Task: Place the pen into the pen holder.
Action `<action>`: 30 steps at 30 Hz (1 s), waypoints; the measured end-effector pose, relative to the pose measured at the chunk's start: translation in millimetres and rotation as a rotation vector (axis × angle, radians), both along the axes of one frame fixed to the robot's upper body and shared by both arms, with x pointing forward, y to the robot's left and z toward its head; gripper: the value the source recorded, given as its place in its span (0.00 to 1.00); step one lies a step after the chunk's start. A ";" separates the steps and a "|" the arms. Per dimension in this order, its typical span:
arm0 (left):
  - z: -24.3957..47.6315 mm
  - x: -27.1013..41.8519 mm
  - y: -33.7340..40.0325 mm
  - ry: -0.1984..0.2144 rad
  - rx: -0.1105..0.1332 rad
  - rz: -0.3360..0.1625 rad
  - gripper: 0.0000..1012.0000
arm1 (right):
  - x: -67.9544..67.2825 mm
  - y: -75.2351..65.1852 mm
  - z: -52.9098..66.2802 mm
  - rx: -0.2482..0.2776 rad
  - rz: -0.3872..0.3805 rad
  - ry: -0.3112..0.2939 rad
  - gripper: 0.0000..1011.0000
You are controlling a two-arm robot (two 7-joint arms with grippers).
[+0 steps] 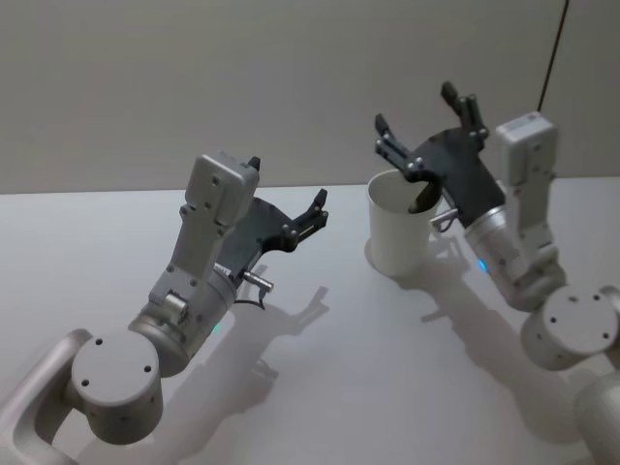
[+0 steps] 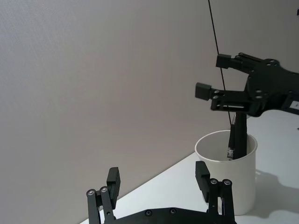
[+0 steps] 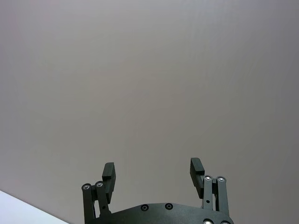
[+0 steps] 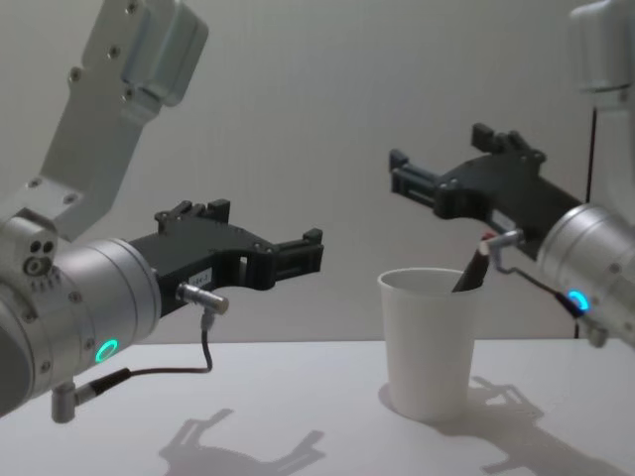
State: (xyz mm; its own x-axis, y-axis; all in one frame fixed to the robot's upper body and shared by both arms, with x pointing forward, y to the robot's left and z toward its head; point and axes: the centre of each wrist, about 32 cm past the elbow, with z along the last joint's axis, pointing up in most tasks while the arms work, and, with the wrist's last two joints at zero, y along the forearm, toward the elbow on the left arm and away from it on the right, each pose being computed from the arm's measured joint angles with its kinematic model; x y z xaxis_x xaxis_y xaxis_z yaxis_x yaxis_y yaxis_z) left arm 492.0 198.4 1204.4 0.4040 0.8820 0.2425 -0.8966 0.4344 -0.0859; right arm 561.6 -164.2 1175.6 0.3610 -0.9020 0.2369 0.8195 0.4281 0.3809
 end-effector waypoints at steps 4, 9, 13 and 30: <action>0.0 0.0 0.0 0.000 0.000 0.000 0.99 | -8.9 -7.6 4.0 0.024 -0.005 0.015 0.99; 0.0 0.0 0.0 0.000 0.000 0.000 0.99 | -23.1 -18.2 9.5 0.054 -0.015 0.035 0.99; 0.0 0.0 0.0 0.000 0.000 0.000 0.99 | -23.6 -18.7 9.5 0.055 -0.015 0.038 0.99; 0.0 0.0 0.0 0.000 0.000 0.000 0.99 | -55.7 -43.0 6.1 0.067 -0.059 0.159 0.99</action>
State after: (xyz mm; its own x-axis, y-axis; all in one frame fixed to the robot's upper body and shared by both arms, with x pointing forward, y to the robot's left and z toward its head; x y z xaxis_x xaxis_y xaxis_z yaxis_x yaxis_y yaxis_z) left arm 492.0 198.4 1204.4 0.4040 0.8820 0.2425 -0.8967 0.4343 -0.0859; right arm 505.9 -207.2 1181.7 0.3352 -0.9346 0.1193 0.8947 0.3554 0.2706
